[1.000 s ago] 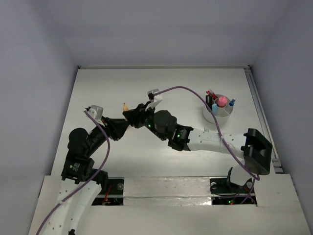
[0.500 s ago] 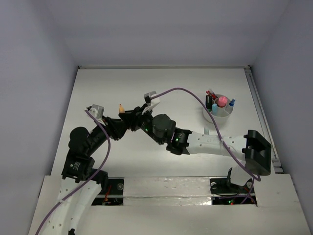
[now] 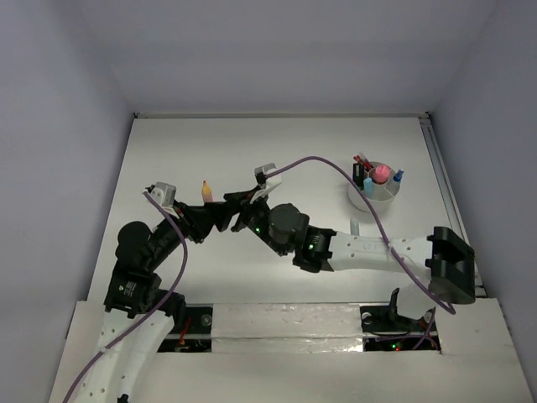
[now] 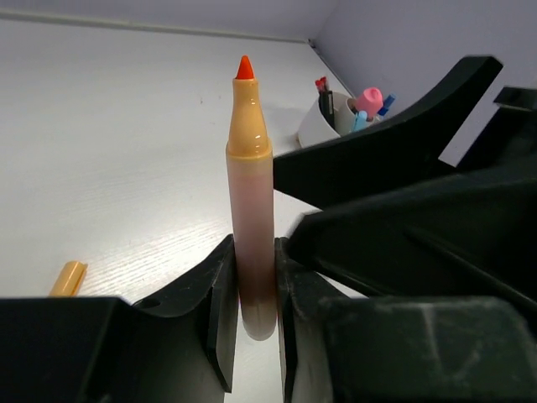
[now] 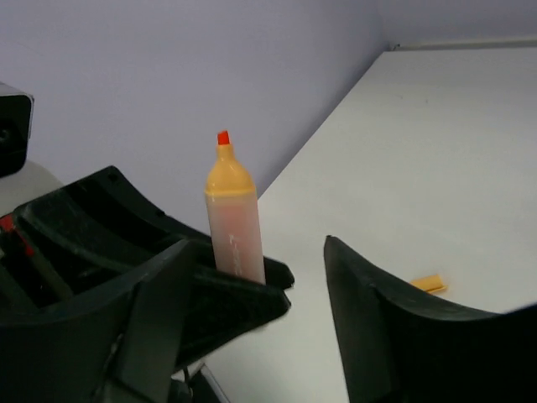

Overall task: Sort the stationery into containers
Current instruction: Pick up the pen from the center of the board, then close the pen cap on the pen.

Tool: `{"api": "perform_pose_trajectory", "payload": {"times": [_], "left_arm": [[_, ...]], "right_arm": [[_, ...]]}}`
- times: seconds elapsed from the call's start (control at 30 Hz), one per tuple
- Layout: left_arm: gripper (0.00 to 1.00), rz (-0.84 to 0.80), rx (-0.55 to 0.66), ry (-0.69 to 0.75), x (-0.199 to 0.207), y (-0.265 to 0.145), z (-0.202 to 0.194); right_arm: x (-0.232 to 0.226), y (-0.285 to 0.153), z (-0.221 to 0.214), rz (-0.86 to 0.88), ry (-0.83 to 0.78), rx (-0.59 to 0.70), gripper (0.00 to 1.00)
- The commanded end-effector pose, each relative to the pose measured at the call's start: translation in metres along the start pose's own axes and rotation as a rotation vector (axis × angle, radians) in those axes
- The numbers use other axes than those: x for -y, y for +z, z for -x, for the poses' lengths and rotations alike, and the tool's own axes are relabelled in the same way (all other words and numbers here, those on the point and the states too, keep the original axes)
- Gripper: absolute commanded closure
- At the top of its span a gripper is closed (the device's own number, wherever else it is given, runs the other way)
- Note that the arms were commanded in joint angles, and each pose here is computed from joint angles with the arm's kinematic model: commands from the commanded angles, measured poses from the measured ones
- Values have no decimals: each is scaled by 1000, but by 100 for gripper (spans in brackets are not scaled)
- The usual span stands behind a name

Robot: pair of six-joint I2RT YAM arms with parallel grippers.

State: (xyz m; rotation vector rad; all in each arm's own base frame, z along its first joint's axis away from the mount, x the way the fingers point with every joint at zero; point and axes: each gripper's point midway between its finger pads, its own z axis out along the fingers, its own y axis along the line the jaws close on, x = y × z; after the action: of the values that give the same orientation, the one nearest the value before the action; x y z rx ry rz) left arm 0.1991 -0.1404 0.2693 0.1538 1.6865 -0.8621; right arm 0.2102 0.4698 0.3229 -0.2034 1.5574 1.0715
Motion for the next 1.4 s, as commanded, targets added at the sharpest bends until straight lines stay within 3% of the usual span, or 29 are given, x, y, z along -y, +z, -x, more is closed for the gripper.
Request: {"api": "perform_pose_trajectory", "payload": {"times": [0.0, 0.17, 0.23, 0.33, 0.37, 0.4, 0.6, 0.67, 0.77, 0.8, 0.83, 0.93, 1.0, 1.13, 1.37], "left_arm": [[100, -21, 98, 47, 9, -4, 26], [100, 12, 131, 47, 6, -9, 32], [100, 23, 143, 47, 5, -10, 34], [100, 28, 157, 49, 5, -13, 36], [100, 27, 161, 49, 6, -13, 37], [100, 27, 161, 49, 6, -13, 37], [100, 28, 176, 53, 7, -16, 40], [100, 28, 186, 54, 8, -18, 41], [100, 28, 191, 54, 8, -19, 42], [100, 26, 189, 55, 8, -19, 41], [100, 26, 189, 54, 9, -19, 42], [100, 22, 185, 57, 9, -18, 41], [100, 23, 189, 57, 9, -19, 42], [100, 37, 205, 60, 7, -21, 45], [100, 67, 278, 72, 8, -35, 58]], "right_arm": [[-5, -23, 36, -6, 37, 76, 29], [13, -49, 44, -43, 24, 75, 26], [23, -51, 42, -67, 22, 72, 39], [45, -42, 21, -115, 19, 7, 90], [54, -34, 2, -151, -5, -52, 99], [59, -28, -5, -165, -11, -75, 100], [90, 5, -66, -163, -47, -235, 100], [111, 19, -67, -155, -49, -267, 96], [113, 38, -93, -5, -164, -415, 73], [111, 36, -109, 47, -215, -498, 59], [112, 50, -117, 95, -330, -522, 52], [127, 53, -149, 134, -467, -660, 34], [144, 56, -172, 163, -595, -760, 32], [160, 64, -191, 220, -751, -839, 30], [174, 77, -201, 282, -840, -904, 30]]}}
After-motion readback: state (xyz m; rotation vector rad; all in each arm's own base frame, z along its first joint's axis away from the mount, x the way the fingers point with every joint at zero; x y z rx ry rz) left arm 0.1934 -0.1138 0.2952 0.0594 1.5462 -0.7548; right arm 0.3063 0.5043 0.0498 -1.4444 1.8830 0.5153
